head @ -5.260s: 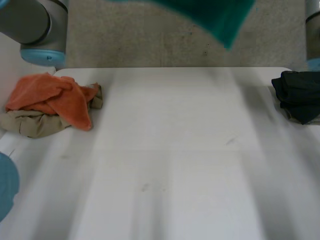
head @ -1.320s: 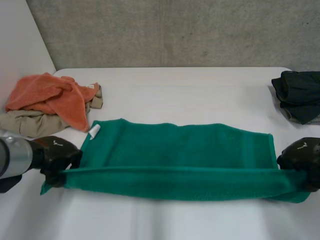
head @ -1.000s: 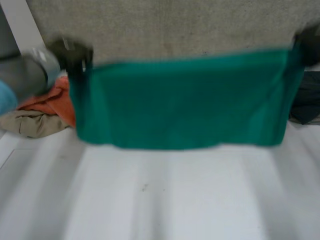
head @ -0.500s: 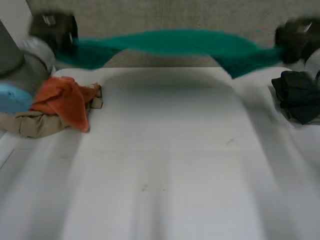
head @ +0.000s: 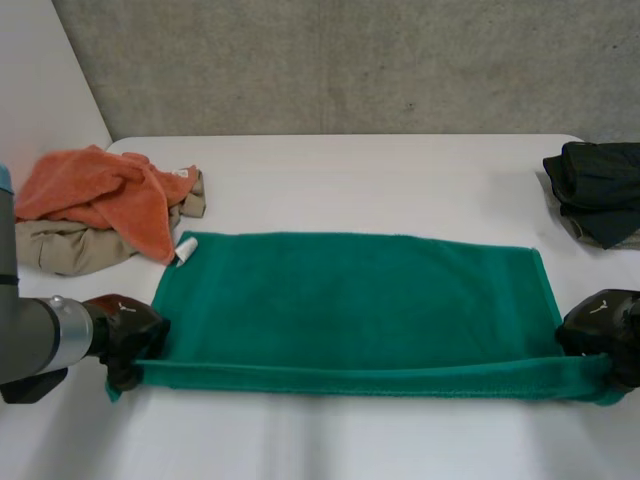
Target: Fold the laundry.
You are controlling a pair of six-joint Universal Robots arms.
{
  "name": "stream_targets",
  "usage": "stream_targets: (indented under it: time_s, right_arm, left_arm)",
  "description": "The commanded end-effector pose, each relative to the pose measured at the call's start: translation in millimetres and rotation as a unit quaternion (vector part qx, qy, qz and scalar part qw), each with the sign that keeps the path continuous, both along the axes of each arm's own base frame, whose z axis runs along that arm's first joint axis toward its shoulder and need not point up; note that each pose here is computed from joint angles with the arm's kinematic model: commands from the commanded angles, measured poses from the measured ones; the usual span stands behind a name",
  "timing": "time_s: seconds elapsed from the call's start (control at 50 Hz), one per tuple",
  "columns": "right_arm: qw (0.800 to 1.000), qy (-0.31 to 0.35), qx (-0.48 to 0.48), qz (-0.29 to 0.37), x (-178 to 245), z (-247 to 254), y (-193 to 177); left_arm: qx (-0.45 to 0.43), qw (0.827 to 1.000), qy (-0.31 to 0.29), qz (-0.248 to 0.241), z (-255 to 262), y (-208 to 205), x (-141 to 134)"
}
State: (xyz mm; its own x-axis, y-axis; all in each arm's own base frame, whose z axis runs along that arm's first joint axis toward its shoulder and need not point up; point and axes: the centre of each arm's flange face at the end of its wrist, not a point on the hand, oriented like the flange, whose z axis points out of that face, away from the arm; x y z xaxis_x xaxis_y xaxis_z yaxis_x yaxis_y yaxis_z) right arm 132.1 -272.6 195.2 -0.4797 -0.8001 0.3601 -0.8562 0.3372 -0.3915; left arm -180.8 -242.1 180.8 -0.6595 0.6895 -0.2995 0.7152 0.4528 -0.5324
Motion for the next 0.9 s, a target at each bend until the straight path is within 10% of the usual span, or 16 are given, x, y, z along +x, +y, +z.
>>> stream_targets:
  time_s: [0.02,0.6,0.9]
  right_arm:
    - [0.995,-0.028,-0.089,-0.034,3,-1,-38]
    - [0.953,-0.070,-0.292,-0.044,53,-56,-151]
    - [0.929,-0.120,-0.322,-0.136,38,7,-117]
  left_arm:
    - [-0.056,0.998,0.027,-0.019,14,-24,-14]
    - [-0.220,0.970,0.084,0.065,2,-152,-93]
    - [-0.253,0.958,0.127,0.045,23,-134,-106]
